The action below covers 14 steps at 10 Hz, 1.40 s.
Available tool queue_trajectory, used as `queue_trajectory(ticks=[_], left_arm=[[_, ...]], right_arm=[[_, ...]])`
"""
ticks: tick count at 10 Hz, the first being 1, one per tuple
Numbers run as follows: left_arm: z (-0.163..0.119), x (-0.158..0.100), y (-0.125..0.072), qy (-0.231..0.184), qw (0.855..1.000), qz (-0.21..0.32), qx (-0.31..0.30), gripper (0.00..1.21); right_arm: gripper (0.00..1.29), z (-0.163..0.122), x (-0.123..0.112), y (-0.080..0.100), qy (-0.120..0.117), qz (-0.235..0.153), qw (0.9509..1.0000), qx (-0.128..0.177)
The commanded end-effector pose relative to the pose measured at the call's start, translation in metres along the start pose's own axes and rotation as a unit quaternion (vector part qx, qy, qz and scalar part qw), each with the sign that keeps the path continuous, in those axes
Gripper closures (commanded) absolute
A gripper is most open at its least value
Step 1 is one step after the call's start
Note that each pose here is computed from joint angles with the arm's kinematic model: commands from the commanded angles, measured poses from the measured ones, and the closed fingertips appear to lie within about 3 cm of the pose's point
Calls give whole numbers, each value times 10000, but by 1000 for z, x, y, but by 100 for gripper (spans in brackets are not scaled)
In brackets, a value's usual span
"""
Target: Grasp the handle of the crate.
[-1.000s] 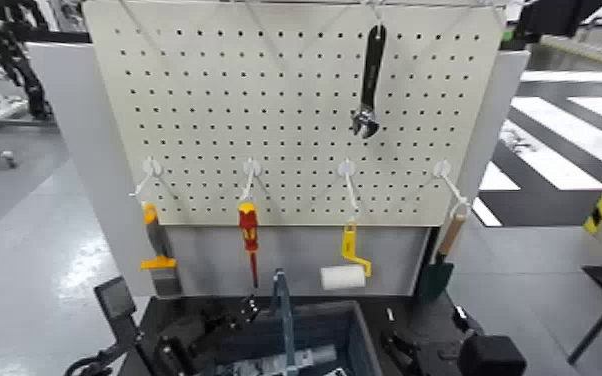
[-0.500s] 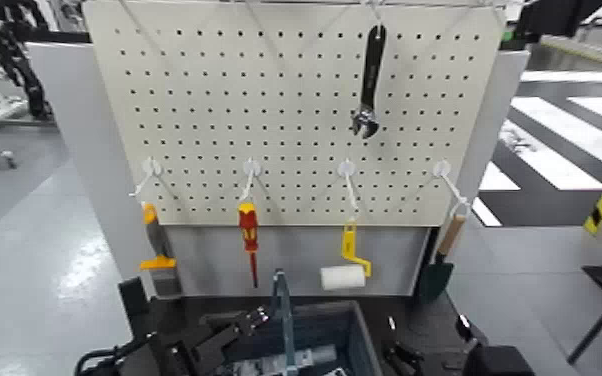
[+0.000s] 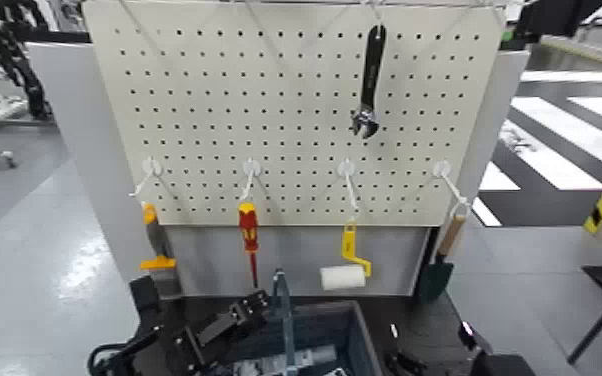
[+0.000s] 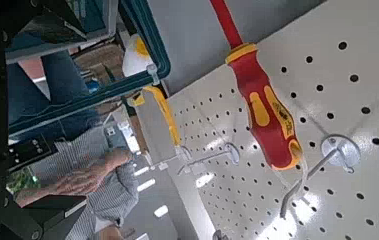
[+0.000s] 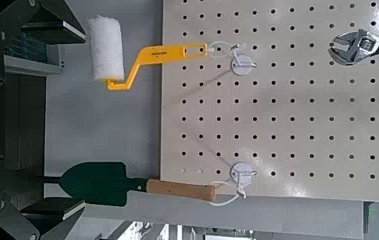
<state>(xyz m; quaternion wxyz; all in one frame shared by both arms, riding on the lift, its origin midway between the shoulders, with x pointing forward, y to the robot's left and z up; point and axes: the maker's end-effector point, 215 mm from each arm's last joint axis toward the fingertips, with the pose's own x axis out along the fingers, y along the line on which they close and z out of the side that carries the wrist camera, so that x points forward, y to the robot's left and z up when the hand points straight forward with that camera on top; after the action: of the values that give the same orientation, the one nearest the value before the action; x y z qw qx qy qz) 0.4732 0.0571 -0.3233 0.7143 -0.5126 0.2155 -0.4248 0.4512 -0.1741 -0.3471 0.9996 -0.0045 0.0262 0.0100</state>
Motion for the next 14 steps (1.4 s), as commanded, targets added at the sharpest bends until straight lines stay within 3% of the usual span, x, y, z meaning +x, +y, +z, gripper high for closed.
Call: queue_trajectory(ticks=[1, 4, 10, 13, 14], left_arm=[[-5, 8, 2, 35, 9987, -190, -470, 15], [-1, 17, 3, 105, 9977, -297, -597, 15], [-19, 40, -7, 402, 9896, -631, -1231, 20], [-22, 39, -7, 433, 9881, -626, -1338, 39], [-22, 38, -6, 433, 9875, -619, -1386, 59]], right_arm=[[15, -6, -5, 1, 75, 34, 9999, 68], [15, -13, -12, 0, 112, 37, 9998, 162], [15, -14, -13, -5, 62, -14, 9998, 185], [15, -14, -13, -6, 53, -14, 9998, 182], [15, -13, -12, -5, 39, -7, 9998, 187]])
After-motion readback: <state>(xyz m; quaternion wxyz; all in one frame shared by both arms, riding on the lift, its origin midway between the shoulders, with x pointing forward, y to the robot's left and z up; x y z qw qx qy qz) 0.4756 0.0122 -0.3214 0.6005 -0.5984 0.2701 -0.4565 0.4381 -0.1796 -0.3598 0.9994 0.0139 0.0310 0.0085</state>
